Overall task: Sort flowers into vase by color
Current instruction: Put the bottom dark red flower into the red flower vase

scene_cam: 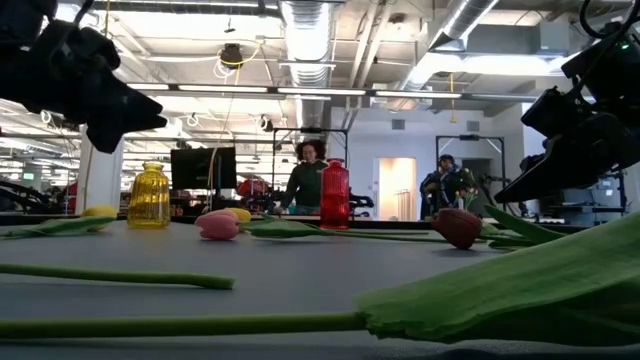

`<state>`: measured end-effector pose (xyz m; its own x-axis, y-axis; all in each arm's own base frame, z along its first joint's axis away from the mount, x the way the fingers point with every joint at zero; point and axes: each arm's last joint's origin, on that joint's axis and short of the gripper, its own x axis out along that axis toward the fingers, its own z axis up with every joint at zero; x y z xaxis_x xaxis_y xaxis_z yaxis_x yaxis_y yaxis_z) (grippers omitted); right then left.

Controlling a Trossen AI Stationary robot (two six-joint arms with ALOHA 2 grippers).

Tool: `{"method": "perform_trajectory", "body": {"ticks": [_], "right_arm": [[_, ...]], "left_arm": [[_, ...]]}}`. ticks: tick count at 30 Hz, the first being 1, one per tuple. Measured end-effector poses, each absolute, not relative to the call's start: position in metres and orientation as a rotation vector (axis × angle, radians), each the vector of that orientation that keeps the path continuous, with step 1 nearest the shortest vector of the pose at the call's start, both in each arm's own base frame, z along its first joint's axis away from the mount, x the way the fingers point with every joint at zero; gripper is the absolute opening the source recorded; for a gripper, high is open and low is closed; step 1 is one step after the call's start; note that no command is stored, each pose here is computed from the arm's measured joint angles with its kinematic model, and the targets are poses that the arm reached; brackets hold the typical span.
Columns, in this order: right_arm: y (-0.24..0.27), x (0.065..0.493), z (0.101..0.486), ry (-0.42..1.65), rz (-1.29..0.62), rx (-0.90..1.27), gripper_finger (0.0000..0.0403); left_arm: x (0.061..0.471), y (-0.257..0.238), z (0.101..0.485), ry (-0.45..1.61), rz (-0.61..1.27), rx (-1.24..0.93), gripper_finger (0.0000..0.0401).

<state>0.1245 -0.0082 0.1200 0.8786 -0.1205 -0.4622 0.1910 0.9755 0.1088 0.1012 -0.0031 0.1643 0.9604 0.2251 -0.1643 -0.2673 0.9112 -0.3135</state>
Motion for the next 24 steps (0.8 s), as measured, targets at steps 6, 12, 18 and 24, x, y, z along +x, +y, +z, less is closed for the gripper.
{"method": "perform_trajectory", "body": {"ticks": [6, 12, 18, 24], "right_arm": [[-0.009, 0.127, 0.126, 0.410, -0.146, 0.089, 0.0230], [-0.009, 0.134, 0.144, 0.313, -0.136, 0.058, 0.0230], [-0.004, 0.145, 0.183, 0.161, 0.017, 0.028, 0.0230], [0.002, 0.148, 0.224, -0.093, 0.104, 0.074, 0.0230]], "left_arm": [[0.101, -0.002, 0.167, 0.080, 0.300, -0.345, 0.0125], [0.104, -0.002, 0.176, 0.013, 0.265, -0.277, 0.0125], [0.115, -0.005, 0.180, 0.001, 0.225, -0.180, 0.0125], [0.130, -0.007, 0.183, -0.035, 0.205, -0.083, 0.0125]]}}
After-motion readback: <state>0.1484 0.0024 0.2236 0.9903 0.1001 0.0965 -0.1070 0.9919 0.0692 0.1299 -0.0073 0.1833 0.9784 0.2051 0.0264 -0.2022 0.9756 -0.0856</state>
